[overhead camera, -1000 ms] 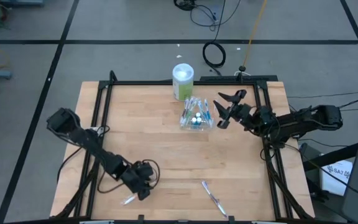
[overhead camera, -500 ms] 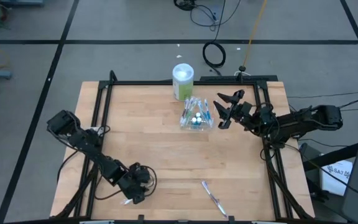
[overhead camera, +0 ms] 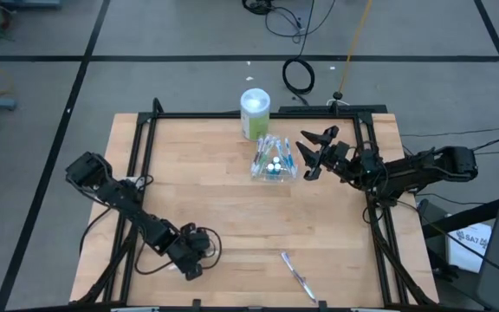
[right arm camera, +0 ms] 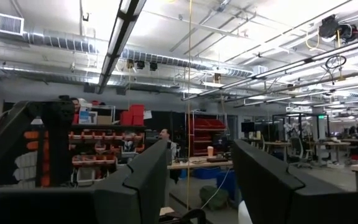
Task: Pick & Place toothbrushing station
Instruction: Put the orange toothbrush into the transparent organizer
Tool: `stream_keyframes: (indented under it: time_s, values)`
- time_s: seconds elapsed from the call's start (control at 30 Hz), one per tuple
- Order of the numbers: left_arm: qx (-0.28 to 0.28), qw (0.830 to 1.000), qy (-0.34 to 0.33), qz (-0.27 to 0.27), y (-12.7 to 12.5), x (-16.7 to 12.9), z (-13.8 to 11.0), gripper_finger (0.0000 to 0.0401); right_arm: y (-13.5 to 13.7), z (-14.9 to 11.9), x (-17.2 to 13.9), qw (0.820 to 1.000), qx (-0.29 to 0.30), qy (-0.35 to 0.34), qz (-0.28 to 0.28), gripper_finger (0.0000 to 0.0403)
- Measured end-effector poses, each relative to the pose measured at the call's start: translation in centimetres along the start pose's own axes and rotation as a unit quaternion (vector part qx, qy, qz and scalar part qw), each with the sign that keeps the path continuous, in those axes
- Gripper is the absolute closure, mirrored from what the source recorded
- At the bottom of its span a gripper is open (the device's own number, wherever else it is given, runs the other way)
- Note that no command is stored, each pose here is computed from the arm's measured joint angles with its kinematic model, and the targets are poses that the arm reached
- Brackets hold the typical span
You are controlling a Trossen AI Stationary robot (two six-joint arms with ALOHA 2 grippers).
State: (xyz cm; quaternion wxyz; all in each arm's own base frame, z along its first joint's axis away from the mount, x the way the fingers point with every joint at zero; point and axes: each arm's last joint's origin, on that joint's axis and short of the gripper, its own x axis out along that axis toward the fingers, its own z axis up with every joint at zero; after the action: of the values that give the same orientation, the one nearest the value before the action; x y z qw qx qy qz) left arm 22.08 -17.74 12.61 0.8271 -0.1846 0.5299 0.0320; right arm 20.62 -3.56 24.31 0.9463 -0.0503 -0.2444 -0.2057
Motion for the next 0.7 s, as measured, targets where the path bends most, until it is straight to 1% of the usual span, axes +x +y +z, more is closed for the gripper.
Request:
stream_keyframes:
  time_s: [0.07, 0.17, 0.27, 0.37, 0.43, 0.47, 0.53, 0.6, 0.7]
  values:
    - [-0.010, 1.000, 0.001, 0.000, 0.3, 0.1, 0.4, 0.0393, 0.0, 0.0, 0.0, 1.000, 0.002, 0.001, 0.000, 0.0232]
    - [-0.020, 1.000, -0.010, 0.007, 0.6, 0.0, 1.1, 0.0384, 0.0, -0.2, 0.0, 1.000, -0.001, 0.012, 0.002, 0.0232]
    - [-0.024, 0.998, -0.038, 0.034, 1.1, -0.1, 2.2, 0.0385, 0.0, -0.3, 0.0, 1.000, -0.002, 0.015, 0.002, 0.0232]
    - [0.003, 0.996, -0.081, 0.038, 0.9, -0.9, 4.2, 0.0397, 0.1, -0.3, 0.0, 1.000, -0.002, 0.018, 0.002, 0.0232]
    - [0.029, 0.991, -0.124, 0.050, 0.9, -2.0, 5.7, 0.0395, 0.1, -0.4, 0.0, 1.000, -0.003, 0.022, 0.003, 0.0232]
    - [0.035, 0.986, -0.155, 0.058, 0.9, -2.5, 6.7, 0.0393, 0.1, -0.5, 0.0, 1.000, -0.004, 0.026, 0.004, 0.0232]
    - [0.044, 0.969, -0.225, 0.094, 1.1, -3.7, 8.6, 0.0392, 0.1, -0.6, 0.0, 0.999, -0.006, 0.032, 0.004, 0.0232]
    - [0.048, 0.946, -0.296, 0.126, 1.4, -5.5, 10.4, 0.0396, 0.1, -0.8, 0.0, 0.999, -0.007, 0.041, 0.005, 0.0232]
    - [0.061, 0.912, -0.383, 0.134, 1.8, -8.2, 13.0, 0.0397, 0.1, -0.9, 0.0, 0.999, 0.005, 0.044, 0.005, 0.0232]
